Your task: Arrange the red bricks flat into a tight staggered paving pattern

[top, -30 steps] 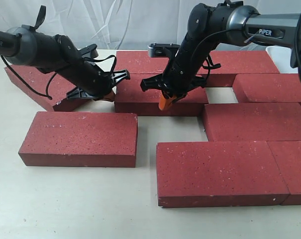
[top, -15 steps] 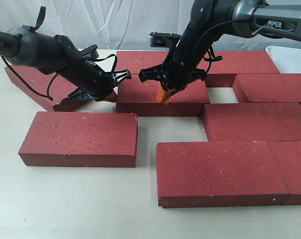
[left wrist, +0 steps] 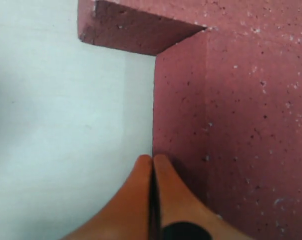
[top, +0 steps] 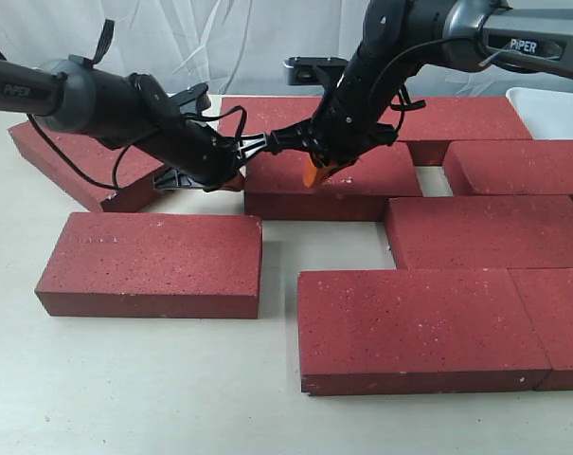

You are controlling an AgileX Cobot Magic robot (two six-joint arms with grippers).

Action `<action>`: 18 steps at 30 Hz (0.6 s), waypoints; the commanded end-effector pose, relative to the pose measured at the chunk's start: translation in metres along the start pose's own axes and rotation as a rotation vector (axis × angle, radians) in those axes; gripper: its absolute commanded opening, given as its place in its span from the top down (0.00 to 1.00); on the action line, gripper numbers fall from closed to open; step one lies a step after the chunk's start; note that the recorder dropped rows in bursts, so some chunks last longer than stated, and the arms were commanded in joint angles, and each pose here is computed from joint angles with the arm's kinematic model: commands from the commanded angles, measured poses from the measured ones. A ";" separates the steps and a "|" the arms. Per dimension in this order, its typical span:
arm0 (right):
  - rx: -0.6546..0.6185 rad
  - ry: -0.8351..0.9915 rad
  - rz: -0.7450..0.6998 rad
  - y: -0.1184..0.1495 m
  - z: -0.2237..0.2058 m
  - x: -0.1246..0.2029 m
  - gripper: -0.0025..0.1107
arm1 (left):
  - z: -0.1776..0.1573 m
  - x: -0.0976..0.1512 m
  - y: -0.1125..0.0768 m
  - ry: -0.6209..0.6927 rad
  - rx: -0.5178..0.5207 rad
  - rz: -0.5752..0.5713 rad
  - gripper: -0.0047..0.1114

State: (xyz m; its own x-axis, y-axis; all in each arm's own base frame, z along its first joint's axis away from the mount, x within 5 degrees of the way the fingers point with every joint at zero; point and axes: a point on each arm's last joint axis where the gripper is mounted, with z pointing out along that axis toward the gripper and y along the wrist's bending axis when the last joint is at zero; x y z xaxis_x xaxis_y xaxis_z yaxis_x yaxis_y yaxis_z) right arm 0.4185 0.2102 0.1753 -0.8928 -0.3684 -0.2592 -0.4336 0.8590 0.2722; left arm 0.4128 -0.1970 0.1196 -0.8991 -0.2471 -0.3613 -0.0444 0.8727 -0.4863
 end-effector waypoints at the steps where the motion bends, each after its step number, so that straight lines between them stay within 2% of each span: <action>1: 0.077 -0.025 0.020 -0.007 -0.005 -0.002 0.98 | 0.004 0.005 -0.010 -0.029 0.015 0.010 0.96; 12: 0.152 -0.047 0.037 -0.015 -0.006 -0.003 0.98 | 0.031 0.026 -0.017 0.012 0.020 -0.025 0.96; 18: 0.218 -0.049 0.060 -0.021 -0.007 -0.003 0.98 | 0.033 0.031 -0.026 0.003 0.034 -0.021 0.96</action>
State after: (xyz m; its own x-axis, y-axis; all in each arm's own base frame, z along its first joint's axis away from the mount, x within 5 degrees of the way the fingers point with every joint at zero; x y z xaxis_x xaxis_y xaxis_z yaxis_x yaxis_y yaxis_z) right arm 0.4277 0.1964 0.1729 -0.9058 -0.3175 -0.2806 -0.3597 0.9262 0.1129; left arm 0.4067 -0.2282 0.1040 -0.8840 -0.2676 -0.3833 -0.0402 0.8604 -0.5080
